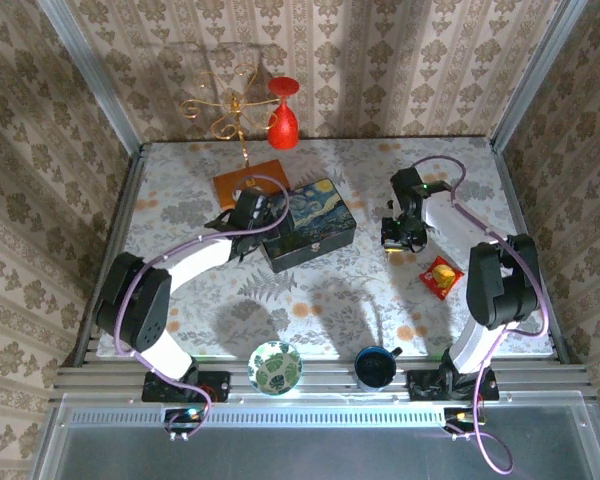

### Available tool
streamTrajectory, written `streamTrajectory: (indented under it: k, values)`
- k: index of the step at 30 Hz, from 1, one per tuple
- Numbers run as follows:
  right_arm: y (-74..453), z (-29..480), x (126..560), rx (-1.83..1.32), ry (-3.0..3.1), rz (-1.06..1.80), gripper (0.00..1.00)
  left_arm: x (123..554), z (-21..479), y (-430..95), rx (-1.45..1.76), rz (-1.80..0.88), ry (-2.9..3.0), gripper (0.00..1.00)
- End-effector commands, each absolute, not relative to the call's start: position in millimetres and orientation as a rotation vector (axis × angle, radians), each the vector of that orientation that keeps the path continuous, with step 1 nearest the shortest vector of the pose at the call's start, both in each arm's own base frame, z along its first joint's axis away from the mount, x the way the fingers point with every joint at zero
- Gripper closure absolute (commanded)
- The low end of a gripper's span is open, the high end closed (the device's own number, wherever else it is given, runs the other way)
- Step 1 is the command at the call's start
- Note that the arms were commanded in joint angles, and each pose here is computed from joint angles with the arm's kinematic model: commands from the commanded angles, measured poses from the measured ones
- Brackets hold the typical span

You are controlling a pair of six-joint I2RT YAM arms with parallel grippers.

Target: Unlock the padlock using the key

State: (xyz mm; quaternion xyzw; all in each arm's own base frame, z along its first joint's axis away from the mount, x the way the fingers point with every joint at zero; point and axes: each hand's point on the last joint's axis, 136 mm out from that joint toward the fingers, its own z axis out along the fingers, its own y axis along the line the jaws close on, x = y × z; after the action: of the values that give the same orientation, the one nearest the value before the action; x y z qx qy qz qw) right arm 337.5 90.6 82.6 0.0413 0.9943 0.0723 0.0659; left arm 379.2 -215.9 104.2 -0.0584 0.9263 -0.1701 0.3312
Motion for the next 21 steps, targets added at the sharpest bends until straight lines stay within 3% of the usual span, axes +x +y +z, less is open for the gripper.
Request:
streamTrajectory:
  k: [1,11,21]
  values:
    - [73,89,330,0.099,3.047,0.027,1.0,396,114,-225,-0.117,-0.488,2.393,0.0]
    - [56,82,337,0.039,3.1,-0.235,1.0,430,115,-238,-0.01,-0.432,2.392,0.0]
    - [68,55,353,0.037,3.141,-0.182,1.0,425,128,-225,-0.037,-0.378,2.371,0.0]
